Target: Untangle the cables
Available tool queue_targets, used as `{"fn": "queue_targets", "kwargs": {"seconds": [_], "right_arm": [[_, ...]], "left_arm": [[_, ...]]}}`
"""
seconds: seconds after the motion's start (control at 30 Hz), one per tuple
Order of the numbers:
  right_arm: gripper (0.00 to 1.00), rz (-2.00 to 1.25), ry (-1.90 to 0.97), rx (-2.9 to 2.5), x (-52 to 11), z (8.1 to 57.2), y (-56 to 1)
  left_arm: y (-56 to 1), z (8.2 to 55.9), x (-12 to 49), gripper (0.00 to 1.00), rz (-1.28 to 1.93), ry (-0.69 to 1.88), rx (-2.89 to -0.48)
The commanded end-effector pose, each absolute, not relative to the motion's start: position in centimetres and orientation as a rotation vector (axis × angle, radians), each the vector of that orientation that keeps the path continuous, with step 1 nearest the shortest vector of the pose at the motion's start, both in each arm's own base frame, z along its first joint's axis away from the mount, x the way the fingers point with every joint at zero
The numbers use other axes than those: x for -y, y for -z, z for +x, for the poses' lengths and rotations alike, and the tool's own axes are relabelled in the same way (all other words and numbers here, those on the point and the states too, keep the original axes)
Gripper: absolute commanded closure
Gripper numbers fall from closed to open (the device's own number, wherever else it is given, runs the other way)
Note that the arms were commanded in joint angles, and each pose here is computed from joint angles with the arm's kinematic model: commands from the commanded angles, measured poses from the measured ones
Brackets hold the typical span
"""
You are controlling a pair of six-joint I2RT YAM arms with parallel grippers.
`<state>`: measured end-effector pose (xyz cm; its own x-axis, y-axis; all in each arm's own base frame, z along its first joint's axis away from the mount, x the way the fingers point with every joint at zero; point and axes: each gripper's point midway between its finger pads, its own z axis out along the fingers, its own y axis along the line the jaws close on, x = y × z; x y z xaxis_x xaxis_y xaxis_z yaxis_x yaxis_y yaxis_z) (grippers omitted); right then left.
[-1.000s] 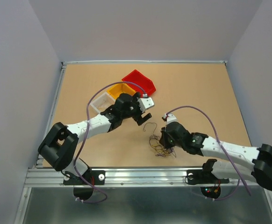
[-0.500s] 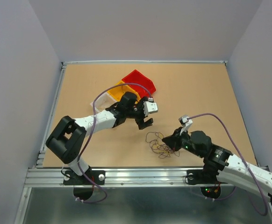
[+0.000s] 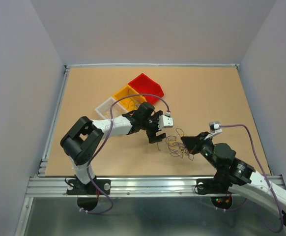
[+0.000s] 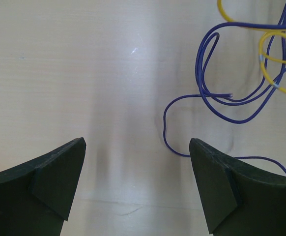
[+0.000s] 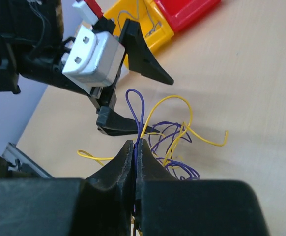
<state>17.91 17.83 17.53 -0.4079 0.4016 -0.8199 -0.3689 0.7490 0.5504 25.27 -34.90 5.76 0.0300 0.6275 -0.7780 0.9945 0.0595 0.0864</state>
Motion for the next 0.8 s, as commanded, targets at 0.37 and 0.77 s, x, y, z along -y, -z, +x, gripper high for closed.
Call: {"fn": "queue_targets", "kwargs": {"seconds": [0.37, 0.77], "right_arm": [[1.00, 0.125, -0.751, -1.825, -16.4, 18.9, -16.2], [0.99, 0.156, -0.780, -1.764, -15.6, 18.8, -17.5]], "left_arm": [[-4.6, 24.9, 37.3, 0.05, 1.726, 0.779, -1.678], [-4.1, 24.1, 38.2, 0.22, 1.745, 0.850, -1.713]]}}
